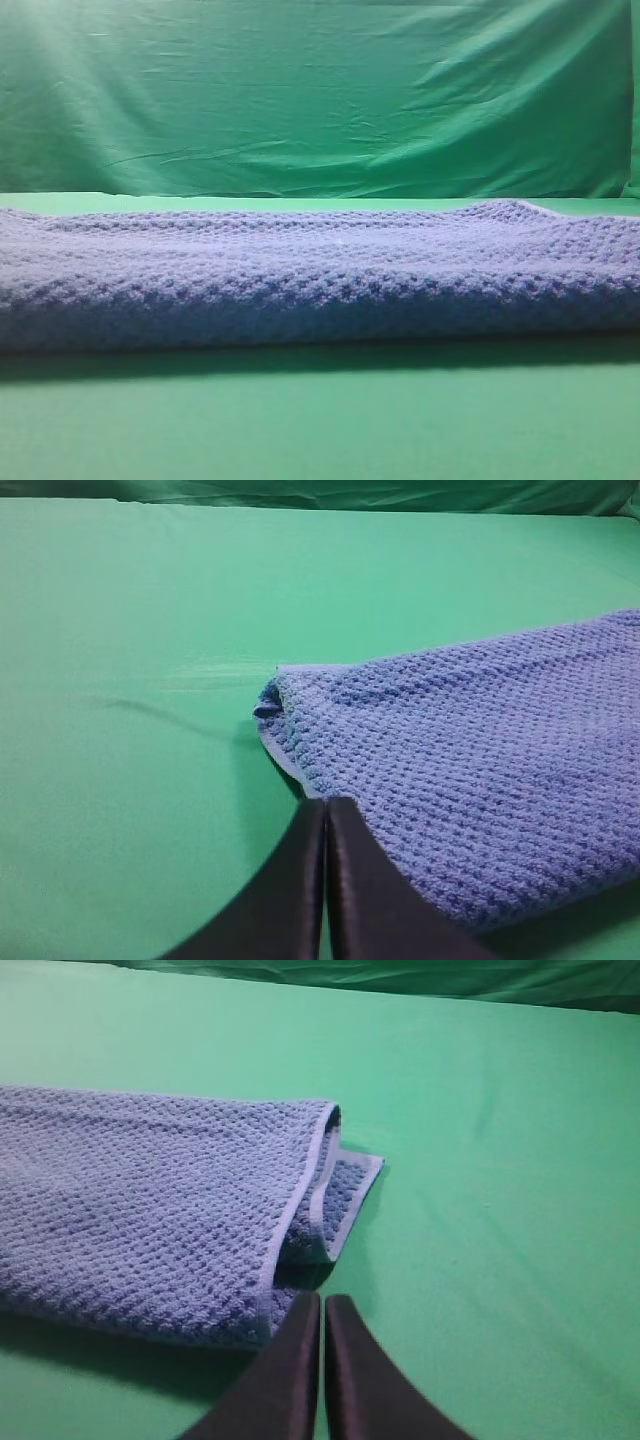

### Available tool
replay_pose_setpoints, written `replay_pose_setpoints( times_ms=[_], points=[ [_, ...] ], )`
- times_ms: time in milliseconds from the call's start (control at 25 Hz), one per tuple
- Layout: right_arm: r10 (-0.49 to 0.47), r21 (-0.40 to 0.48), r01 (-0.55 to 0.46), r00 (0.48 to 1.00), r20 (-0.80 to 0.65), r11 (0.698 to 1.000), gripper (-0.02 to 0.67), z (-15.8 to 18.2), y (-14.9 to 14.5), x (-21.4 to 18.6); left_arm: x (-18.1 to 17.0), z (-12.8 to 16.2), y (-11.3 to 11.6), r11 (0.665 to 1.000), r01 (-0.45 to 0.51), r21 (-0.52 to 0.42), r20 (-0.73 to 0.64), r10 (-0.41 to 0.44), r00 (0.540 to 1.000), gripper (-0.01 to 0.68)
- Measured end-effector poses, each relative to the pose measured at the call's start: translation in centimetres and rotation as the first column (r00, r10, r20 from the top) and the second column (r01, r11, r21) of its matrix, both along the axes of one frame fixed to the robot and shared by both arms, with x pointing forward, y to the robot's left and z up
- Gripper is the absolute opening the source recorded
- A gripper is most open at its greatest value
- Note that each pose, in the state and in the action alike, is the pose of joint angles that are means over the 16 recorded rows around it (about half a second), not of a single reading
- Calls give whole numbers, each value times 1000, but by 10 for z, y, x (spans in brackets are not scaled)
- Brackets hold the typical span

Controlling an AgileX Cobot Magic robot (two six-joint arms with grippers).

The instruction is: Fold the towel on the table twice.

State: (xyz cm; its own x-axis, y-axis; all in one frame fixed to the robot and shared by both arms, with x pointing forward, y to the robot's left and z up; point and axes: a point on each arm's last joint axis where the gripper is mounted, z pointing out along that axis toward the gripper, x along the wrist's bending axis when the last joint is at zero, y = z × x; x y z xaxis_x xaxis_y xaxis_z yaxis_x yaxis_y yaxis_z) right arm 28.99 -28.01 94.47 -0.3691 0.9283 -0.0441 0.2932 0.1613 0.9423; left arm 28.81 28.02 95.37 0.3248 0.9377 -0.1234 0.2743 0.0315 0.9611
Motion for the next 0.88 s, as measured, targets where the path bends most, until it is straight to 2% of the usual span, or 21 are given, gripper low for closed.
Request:
replay_pose_setpoints(
  times_ms=[200,400,680,880],
  points=[
    [-27,4,27,1000,11,1000,0,1,-2,0,0,0,1,1000,-22,-17,-7,21,1000,0],
    [-102,9,101,995,25,995,0,1,-6,0,1,0,4,996,-86,-18,-7,86,996,0],
    [-231,13,231,972,37,973,0,2,-13,1,3,0,10,980,-197,-19,-8,197,980,0],
    [-289,13,289,957,38,957,0,2,-16,1,3,0,12,969,-248,-20,-8,248,969,0]
  ],
)
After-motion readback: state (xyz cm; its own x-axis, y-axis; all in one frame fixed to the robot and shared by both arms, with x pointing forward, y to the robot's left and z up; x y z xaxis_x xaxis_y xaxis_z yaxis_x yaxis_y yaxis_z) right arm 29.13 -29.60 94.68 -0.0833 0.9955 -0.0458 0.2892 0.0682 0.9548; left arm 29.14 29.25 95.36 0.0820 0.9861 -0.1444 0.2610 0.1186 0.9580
